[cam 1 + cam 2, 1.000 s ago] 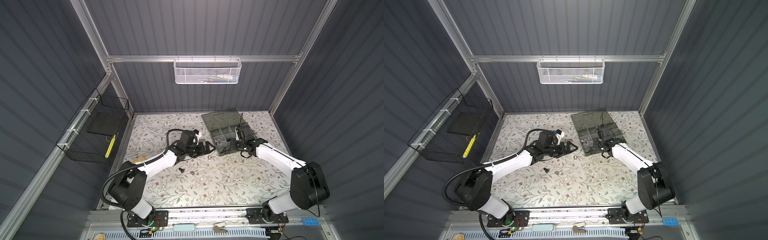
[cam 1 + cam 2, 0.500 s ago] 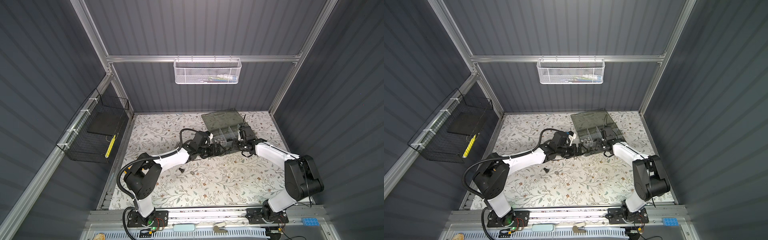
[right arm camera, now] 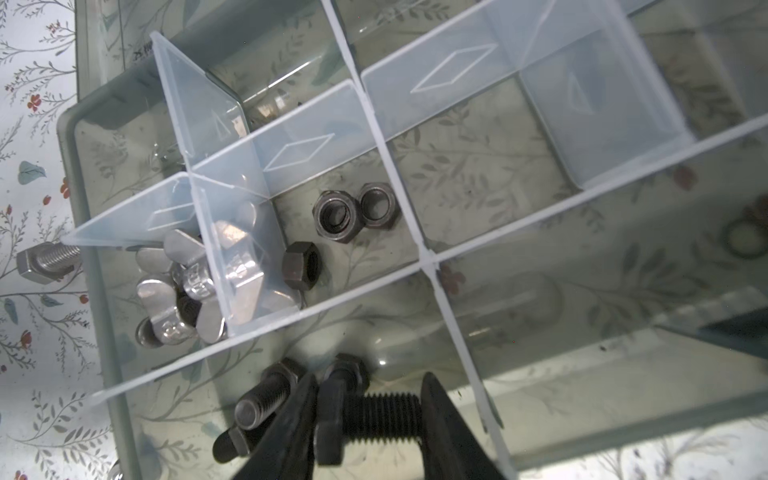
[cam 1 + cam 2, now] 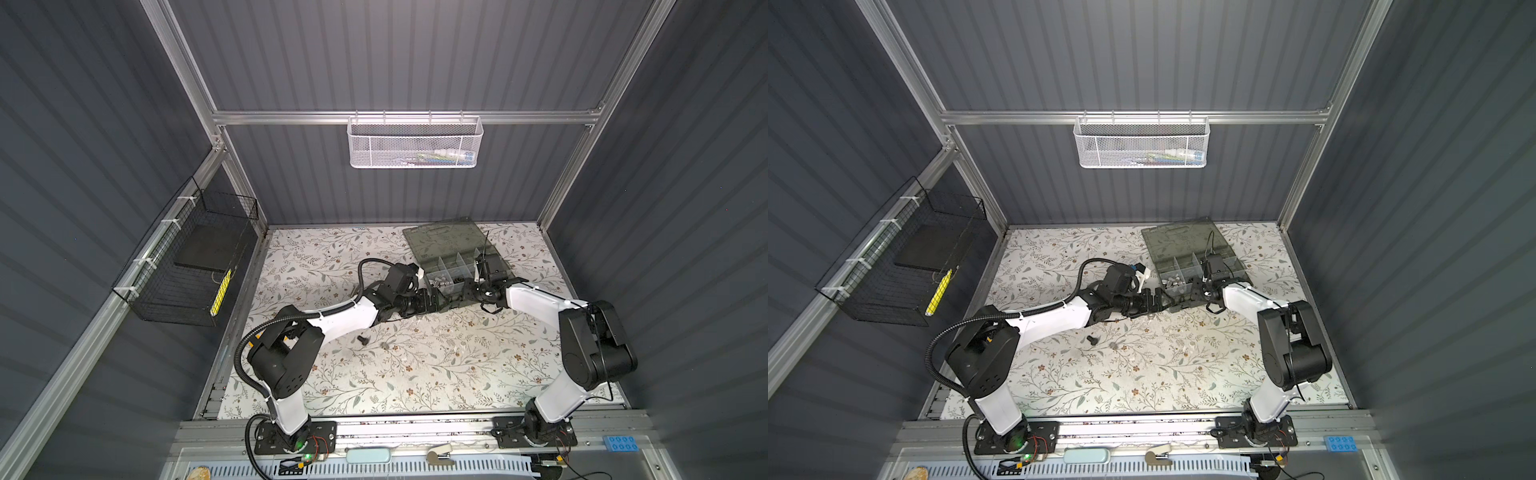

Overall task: Sort the screws and nuts into containers
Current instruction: 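Lower the bolt into the compartment and open the right gripper, then lower the left gripper onto a black hex bolt while the right withdraws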

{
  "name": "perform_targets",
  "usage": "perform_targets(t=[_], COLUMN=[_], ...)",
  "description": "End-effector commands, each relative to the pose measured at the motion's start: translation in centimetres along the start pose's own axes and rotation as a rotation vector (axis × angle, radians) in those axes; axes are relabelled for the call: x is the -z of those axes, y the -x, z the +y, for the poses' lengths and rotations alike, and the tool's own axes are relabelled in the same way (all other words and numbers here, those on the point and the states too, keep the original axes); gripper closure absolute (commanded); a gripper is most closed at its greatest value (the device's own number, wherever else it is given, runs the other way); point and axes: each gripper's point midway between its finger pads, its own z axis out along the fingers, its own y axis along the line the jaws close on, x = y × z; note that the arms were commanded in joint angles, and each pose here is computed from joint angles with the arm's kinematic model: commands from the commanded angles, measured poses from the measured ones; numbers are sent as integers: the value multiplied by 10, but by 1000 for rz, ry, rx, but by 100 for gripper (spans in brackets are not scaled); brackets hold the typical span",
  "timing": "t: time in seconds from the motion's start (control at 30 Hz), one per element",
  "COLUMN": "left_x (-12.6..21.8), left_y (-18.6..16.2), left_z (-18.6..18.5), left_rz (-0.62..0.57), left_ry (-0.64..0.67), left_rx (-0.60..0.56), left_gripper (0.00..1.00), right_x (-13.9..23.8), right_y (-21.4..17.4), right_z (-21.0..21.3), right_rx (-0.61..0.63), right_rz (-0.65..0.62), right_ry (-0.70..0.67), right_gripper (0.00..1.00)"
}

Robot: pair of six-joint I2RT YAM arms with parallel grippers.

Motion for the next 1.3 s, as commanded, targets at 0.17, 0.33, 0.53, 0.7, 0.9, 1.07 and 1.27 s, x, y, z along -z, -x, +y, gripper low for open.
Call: perform_targets(t=[0.17,0.33,0.53,0.7,0.9,1.07,1.27], left_x=[9,11,16,24,38,50,73], left_y=[-1,-1,-2,0,-1,-3,-6], left_z=[-3,-2,-1,4,12,24,50], left_rz=[-13,-15,-7,-27,-36,-26,-33], left_ry=[1,12,32,84,151,197,236], left_rx=[-12,-17,-35,-52,-80,-85,-42], left_gripper=[0,0,0,0,0,0,0], right_x=[-7,-7,-4,2,12,22,41], right_y=[-10,-10,-10,-8,-4,-1,3], right_z=[-2,-1,-1,0,2,9,23], right_rx=[-12,-14,-16,-18,-18,-12,29], right_rz=[49,48,44,23,-14,-47,-130], right_ry=[-2,4,9,19,35,74,130], right_gripper=[51,49,44,40,34,28,16])
